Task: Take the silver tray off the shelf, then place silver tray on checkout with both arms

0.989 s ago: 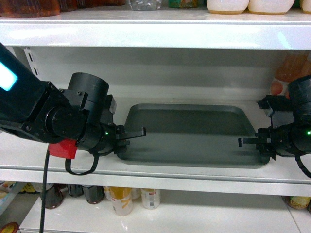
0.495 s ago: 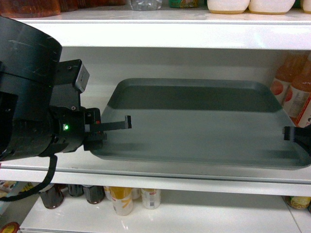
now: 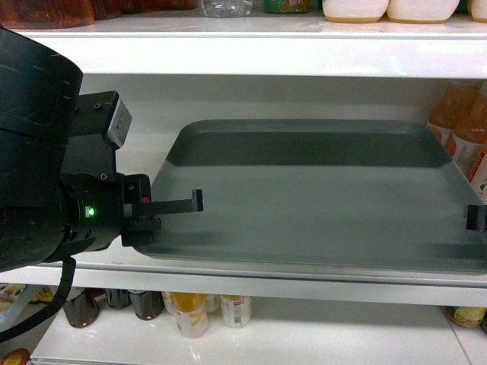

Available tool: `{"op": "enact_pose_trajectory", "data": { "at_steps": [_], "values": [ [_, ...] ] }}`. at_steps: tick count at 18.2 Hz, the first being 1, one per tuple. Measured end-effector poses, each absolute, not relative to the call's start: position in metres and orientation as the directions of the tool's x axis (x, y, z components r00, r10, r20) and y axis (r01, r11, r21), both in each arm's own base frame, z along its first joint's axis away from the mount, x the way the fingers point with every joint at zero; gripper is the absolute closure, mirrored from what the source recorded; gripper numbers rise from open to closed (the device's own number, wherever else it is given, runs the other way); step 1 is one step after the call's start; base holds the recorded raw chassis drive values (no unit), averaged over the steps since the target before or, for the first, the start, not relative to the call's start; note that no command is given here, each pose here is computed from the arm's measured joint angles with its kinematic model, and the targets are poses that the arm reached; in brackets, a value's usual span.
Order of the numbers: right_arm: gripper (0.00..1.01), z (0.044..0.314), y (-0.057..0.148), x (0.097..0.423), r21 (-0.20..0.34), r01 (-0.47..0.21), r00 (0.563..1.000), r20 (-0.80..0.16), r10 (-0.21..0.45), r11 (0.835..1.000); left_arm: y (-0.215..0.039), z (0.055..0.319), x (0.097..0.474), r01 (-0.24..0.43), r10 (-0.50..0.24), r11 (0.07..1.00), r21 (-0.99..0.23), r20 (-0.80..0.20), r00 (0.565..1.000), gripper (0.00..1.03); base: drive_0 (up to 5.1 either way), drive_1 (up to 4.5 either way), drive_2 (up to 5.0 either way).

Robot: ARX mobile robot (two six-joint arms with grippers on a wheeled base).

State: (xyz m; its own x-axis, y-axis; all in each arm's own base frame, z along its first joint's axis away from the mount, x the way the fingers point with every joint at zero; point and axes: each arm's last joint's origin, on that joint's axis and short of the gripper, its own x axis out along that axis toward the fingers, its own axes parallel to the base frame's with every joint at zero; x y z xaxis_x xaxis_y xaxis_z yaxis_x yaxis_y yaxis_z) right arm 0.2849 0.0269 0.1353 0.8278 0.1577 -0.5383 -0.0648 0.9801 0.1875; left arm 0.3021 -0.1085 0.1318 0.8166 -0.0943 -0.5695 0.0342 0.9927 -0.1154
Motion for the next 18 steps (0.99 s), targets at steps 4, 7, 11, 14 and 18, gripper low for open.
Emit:
{"op": "enact_pose_trajectory", "data": {
  "at_steps": [4, 7, 11, 14, 18],
  "values": [
    [0.98, 0.1352, 0.0269, 0.2849, 0.188, -0.065, 0.828, -0.539, 0.158, 0.98, -0.1085, 0.1318, 0.3021, 0.034, -0.093, 0.993, -0.115, -0.57, 0.816, 1.0, 0.0, 0.0, 0.0],
    [0.98, 0.1352, 0.027, 0.2849, 0.19, -0.064, 0.828, -0.538, 0.159, 0.98, -0.1085, 0.1318, 0.3021, 0.035, -0.095, 0.993, -0.116, -0.57, 0.817, 1.0, 0.0, -0.39, 0.4],
    [0.98, 0.1353, 0.0269, 0.2849, 0.191, -0.063, 0.828, -0.538, 0.159, 0.979, -0.1085, 0.1317, 0.3021, 0.034, -0.094, 0.993, -0.115, -0.57, 0.816, 1.0, -0.1, -4.36, 4.2],
    [0.98, 0.1351, 0.0271, 0.2848, 0.193, -0.063, 0.827, -0.54, 0.16, 0.979, -0.1085, 0.1316, 0.302, 0.034, -0.094, 0.993, -0.115, -0.571, 0.815, 1.0, -0.1, -4.39, 4.2],
    [0.98, 0.1347, 0.0269, 0.2846, 0.193, -0.06, 0.825, -0.543, 0.157, 0.979, -0.1082, 0.1314, 0.3019, 0.03, -0.088, 0.993, -0.111, -0.572, 0.815, 1.0, 0.0, -4.29, 4.3]
  ]
}}
